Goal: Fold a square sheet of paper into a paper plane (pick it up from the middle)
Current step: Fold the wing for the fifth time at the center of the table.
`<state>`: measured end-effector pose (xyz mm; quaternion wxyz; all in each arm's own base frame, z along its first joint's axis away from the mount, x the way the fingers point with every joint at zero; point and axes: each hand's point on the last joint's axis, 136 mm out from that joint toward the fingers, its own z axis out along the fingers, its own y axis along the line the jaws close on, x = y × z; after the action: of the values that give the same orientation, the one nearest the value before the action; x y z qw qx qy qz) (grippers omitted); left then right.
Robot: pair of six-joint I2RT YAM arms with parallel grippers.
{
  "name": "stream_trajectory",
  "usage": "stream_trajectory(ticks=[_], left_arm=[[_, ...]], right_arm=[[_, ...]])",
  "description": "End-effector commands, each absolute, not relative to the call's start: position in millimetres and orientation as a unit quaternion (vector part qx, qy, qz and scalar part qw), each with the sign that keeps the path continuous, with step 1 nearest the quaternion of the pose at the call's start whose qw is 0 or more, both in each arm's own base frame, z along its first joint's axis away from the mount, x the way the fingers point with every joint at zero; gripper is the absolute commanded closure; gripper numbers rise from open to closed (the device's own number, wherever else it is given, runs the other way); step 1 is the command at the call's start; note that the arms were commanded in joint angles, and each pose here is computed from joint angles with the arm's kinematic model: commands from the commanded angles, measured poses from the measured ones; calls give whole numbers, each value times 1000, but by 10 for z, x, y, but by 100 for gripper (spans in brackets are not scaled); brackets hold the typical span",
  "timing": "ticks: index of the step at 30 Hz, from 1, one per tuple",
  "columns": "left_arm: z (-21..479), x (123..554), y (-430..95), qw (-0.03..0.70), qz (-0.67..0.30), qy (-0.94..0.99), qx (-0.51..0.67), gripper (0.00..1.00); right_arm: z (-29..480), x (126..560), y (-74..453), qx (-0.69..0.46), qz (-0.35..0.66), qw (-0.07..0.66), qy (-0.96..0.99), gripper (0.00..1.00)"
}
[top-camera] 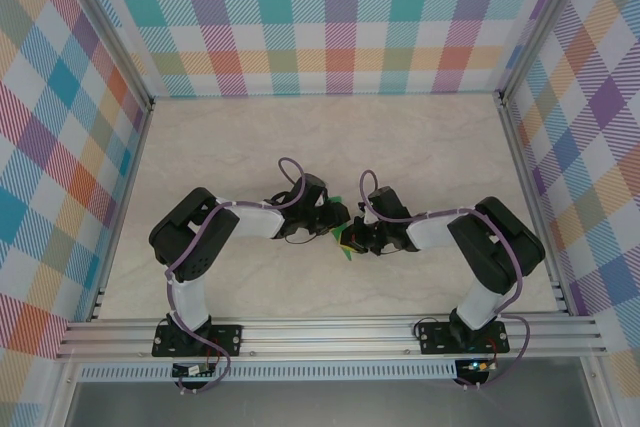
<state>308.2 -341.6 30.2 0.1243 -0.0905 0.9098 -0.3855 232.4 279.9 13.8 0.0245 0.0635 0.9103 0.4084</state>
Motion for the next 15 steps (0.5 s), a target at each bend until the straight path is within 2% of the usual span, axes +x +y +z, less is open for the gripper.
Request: stream_trajectory(ticks=[1, 15], left_arm=[[-47, 3059, -3140, 111, -327, 932, -106, 66], [-41, 3378, -2855, 124, -312, 932, -136, 65]], right_arm=[[-316, 2054, 2459, 102, 325, -22, 940, 99], [-283, 2013, 2429, 93, 328, -30, 940, 100]])
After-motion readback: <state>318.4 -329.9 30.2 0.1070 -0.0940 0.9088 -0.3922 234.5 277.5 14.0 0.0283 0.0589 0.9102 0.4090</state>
